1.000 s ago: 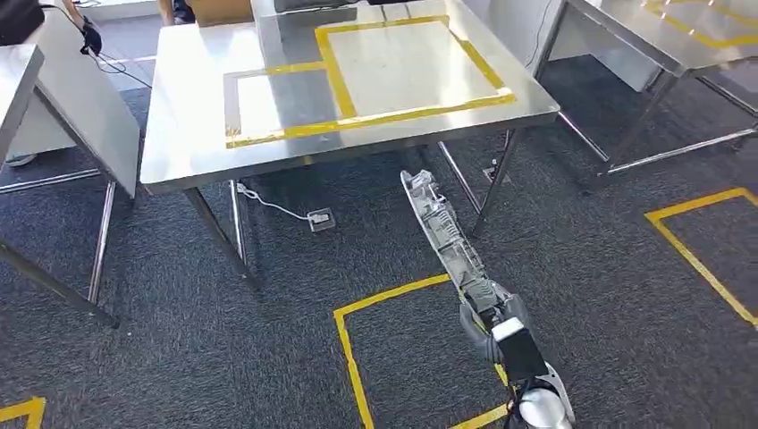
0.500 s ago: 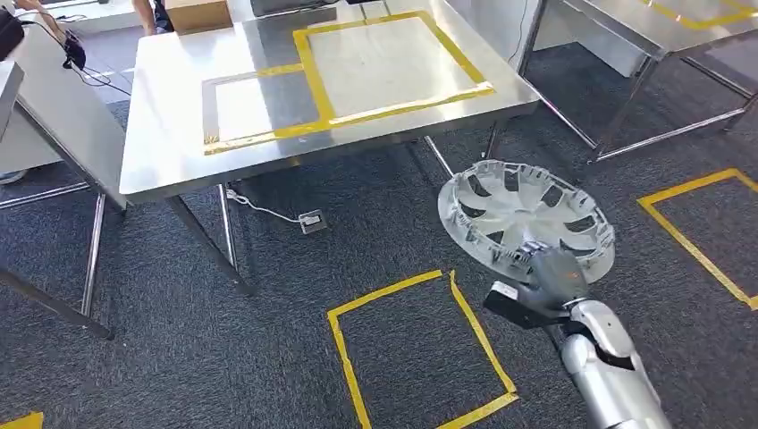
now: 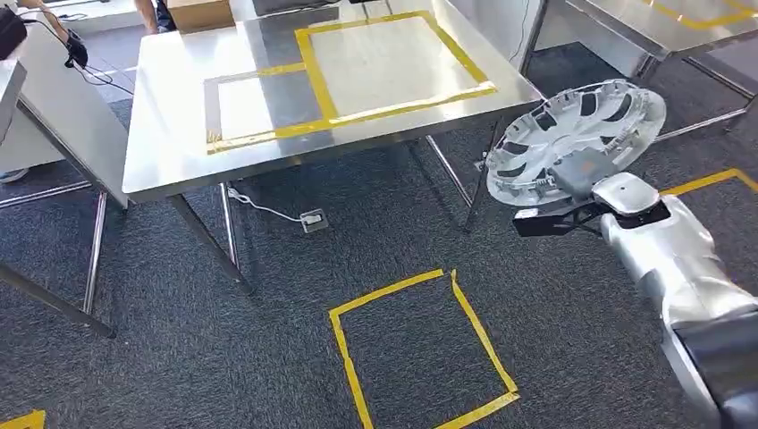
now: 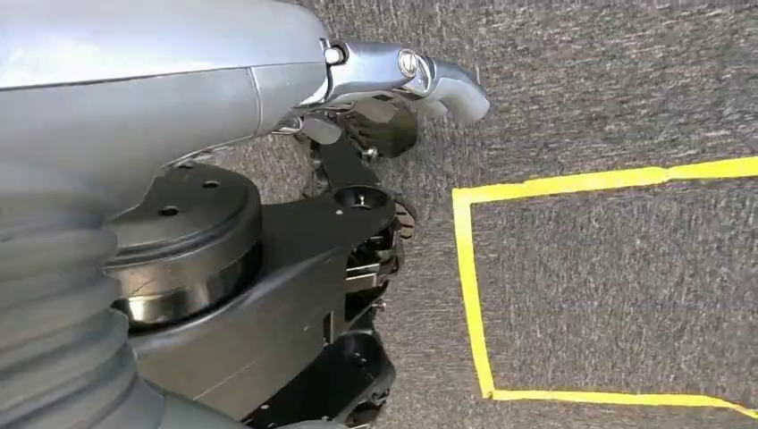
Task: Take the parts from the cabinet and place them on the table.
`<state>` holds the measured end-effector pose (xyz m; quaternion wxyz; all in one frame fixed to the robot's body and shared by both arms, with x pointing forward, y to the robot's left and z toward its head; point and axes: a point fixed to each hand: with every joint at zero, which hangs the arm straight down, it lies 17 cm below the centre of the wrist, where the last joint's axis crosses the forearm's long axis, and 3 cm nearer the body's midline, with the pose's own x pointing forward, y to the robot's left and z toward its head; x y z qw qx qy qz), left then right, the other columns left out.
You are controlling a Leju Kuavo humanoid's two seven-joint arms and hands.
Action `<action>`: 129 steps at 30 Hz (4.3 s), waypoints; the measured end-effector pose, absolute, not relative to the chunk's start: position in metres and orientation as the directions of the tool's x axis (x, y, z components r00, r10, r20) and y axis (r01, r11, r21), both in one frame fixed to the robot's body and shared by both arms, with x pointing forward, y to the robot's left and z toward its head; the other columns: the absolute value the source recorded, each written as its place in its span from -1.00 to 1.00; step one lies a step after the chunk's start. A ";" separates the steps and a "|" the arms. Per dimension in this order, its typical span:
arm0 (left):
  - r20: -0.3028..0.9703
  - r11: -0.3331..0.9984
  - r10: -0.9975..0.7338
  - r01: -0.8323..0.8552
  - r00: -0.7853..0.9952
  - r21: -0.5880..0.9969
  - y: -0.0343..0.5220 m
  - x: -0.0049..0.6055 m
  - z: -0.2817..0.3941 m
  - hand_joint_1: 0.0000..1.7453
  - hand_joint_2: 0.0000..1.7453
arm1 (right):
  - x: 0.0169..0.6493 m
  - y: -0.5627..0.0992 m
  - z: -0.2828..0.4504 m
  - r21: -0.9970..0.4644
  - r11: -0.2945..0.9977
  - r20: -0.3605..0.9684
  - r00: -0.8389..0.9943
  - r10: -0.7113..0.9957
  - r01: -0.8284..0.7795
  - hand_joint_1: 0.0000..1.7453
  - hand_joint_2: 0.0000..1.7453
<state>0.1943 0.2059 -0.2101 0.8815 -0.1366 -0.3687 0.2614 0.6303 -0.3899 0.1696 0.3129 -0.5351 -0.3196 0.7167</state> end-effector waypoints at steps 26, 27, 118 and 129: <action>0.591 0.856 0.515 -0.339 0.621 -0.390 0.205 0.190 -0.214 -1.00 1.00 | 0.615 -0.423 0.272 -0.833 -0.348 -0.317 0.146 0.937 0.430 1.00 1.00; 0.591 0.858 0.511 -0.335 0.624 -0.389 0.204 0.191 -0.214 -1.00 1.00 | 0.613 -0.420 0.266 -0.831 -0.353 -0.328 0.133 0.935 0.429 1.00 1.00; 0.612 0.953 0.272 -0.119 0.742 -0.280 0.182 0.190 -0.221 -1.00 1.00 | 0.581 -0.238 0.146 -0.918 -0.204 -0.297 -0.249 0.922 0.342 1.00 1.00; 0.615 0.953 0.269 -0.114 0.742 -0.280 0.179 0.193 -0.220 -1.00 1.00 | 0.563 -0.147 0.138 -0.916 -0.175 -0.328 -0.423 0.844 0.361 1.00 1.00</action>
